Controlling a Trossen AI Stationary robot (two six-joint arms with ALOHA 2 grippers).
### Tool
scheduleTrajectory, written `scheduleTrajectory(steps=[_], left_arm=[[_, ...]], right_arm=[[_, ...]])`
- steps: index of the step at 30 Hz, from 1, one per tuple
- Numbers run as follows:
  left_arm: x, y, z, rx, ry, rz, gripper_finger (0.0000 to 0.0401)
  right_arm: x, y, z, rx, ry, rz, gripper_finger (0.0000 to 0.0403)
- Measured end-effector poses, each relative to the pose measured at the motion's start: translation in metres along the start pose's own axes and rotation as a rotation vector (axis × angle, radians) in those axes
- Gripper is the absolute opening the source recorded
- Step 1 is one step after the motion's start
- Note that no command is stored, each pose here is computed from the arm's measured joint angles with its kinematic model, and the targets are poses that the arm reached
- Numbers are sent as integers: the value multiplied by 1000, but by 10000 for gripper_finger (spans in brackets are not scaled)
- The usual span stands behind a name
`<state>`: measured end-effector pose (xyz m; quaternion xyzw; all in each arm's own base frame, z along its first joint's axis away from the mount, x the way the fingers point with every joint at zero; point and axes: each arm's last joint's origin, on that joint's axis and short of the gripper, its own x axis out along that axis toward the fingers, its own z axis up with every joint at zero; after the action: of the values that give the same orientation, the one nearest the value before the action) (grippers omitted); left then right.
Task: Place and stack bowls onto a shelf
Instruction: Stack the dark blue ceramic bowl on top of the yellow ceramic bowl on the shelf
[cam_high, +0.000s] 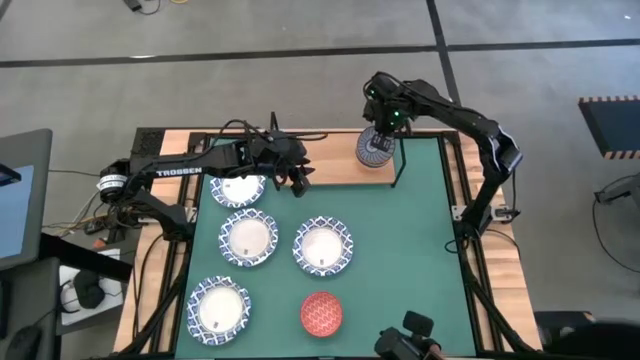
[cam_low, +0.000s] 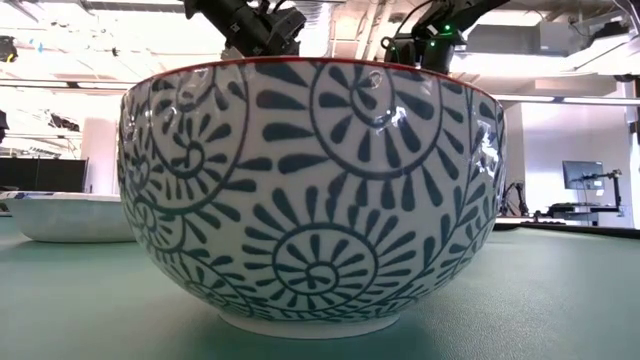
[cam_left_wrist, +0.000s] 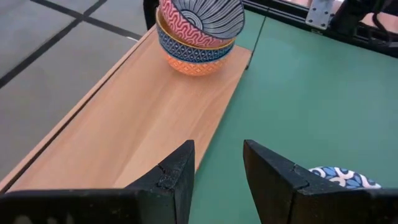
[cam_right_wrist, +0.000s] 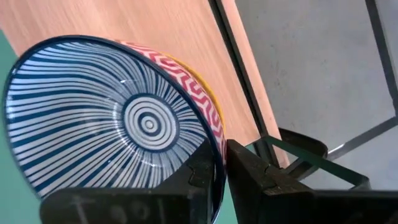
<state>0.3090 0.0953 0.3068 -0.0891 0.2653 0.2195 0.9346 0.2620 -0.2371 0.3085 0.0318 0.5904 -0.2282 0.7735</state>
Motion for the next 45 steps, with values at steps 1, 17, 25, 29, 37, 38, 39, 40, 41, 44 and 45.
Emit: scheduleTrajectory(steps=[1,17,25,29,37,38,39,40,41,44,45], left_arm=[[0,-1,0,1,-2,8,124],[-10,-1,0,-52,9,28,124],[-23,3,3,-39,-12,106,124],[-24,4,2,-38,-11,110,124],[-24,4,-1,-39,27,117,124],[-24,4,-1,-39,28,118,124],[-24,4,-2,-38,32,119,124],[-24,4,-2,-37,37,120,124],[-24,4,-3,-37,40,121,124],[-25,5,-3,-35,43,138,124],[-26,5,-3,-35,43,146,124]], right_arm=[[0,1,0,0,0,8,70],[-11,-6,2,93,-87,-35,204],[-9,-5,5,90,-110,-16,164],[7,-6,9,89,-85,-1,136],[24,1,16,73,-71,58,108],[23,2,18,69,-90,62,108],[22,3,19,66,-106,67,108],[20,3,20,65,-117,74,108],[17,3,20,65,-125,77,108],[4,3,23,62,-167,65,108],[0,2,24,65,-179,60,108]])
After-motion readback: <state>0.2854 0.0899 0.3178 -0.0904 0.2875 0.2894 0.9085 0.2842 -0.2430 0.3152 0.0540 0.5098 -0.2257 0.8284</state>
